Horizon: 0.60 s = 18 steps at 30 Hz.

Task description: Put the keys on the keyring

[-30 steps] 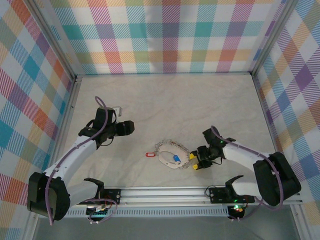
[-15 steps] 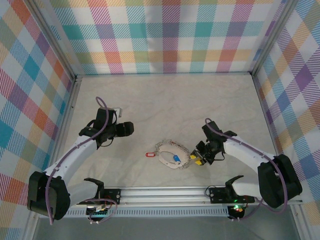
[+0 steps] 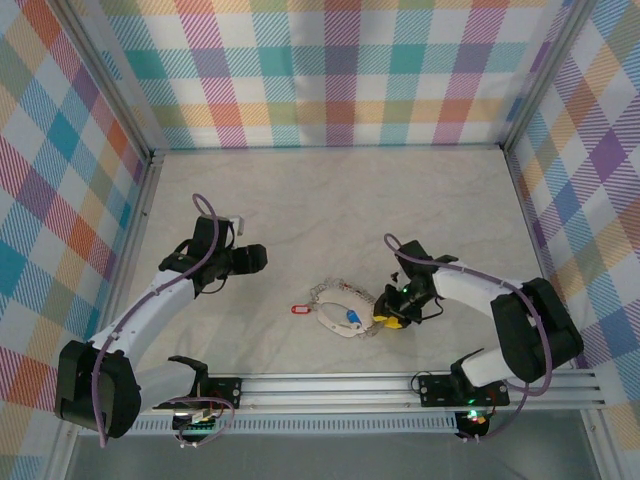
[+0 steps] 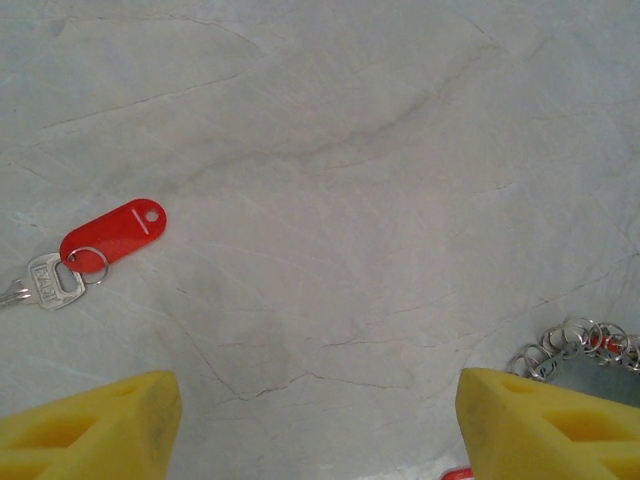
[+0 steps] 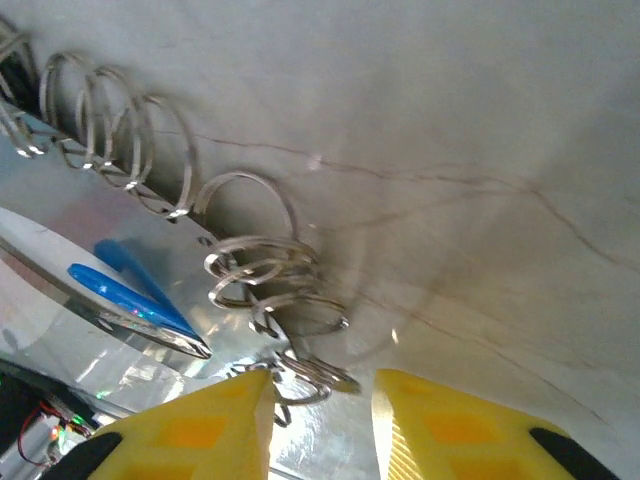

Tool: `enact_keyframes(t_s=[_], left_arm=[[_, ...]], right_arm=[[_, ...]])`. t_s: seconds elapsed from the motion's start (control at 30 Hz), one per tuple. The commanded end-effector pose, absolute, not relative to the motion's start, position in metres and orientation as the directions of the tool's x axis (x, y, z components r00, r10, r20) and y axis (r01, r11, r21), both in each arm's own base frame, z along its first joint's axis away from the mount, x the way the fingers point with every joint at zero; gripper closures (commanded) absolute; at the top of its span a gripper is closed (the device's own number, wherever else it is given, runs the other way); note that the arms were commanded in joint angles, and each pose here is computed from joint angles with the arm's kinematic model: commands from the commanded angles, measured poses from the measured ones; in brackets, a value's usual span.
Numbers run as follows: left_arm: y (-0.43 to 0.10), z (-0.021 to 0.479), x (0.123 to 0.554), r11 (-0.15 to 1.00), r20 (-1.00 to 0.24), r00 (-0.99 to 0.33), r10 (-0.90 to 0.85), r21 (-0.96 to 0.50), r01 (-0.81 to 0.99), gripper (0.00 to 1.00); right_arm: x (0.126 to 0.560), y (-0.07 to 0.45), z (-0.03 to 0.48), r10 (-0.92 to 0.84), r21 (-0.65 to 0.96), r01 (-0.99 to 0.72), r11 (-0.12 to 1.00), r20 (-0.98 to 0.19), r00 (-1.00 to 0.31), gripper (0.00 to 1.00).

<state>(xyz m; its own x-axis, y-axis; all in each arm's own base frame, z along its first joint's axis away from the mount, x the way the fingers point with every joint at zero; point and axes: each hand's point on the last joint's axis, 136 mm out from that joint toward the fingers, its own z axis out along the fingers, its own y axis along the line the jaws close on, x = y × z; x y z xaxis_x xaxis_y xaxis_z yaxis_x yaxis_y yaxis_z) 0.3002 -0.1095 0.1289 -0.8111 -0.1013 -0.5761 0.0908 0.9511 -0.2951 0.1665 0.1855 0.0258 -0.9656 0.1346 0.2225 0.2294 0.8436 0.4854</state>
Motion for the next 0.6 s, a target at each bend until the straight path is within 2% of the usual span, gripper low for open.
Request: enact_keyframes(t_s=[0.0, 0.3, 0.4, 0.57], left_arm=[[-0.111, 0.132, 0.298, 0.957, -0.577, -0.814, -0.069, -0.269, 0.109, 0.27], [-0.112, 0.126, 0.297, 0.958, -0.563, -0.824, -0.069, -0.267, 0.102, 0.27], [-0.113, 0.124, 0.297, 0.958, -0.556, -0.829, -0.066, -0.268, 0.104, 0.27], [-0.115, 0.121, 0.295, 0.958, -0.550, -0.833, -0.051, -0.261, 0.114, 0.27]], right_arm=[[0.171, 0.208, 0.039, 0.016, 0.600, 0.109, 0.792, 0.158, -0.987, 0.70], [0.158, 0.224, 0.056, -0.050, 0.660, 0.040, 0.750, 0.117, -0.992, 0.73], [0.155, 0.218, 0.054, -0.053, 0.637, 0.028, 0.771, 0.109, -0.993, 0.73], [0.168, 0.197, 0.068, -0.012, 0.546, -0.007, 0.838, 0.005, -1.000, 0.68]])
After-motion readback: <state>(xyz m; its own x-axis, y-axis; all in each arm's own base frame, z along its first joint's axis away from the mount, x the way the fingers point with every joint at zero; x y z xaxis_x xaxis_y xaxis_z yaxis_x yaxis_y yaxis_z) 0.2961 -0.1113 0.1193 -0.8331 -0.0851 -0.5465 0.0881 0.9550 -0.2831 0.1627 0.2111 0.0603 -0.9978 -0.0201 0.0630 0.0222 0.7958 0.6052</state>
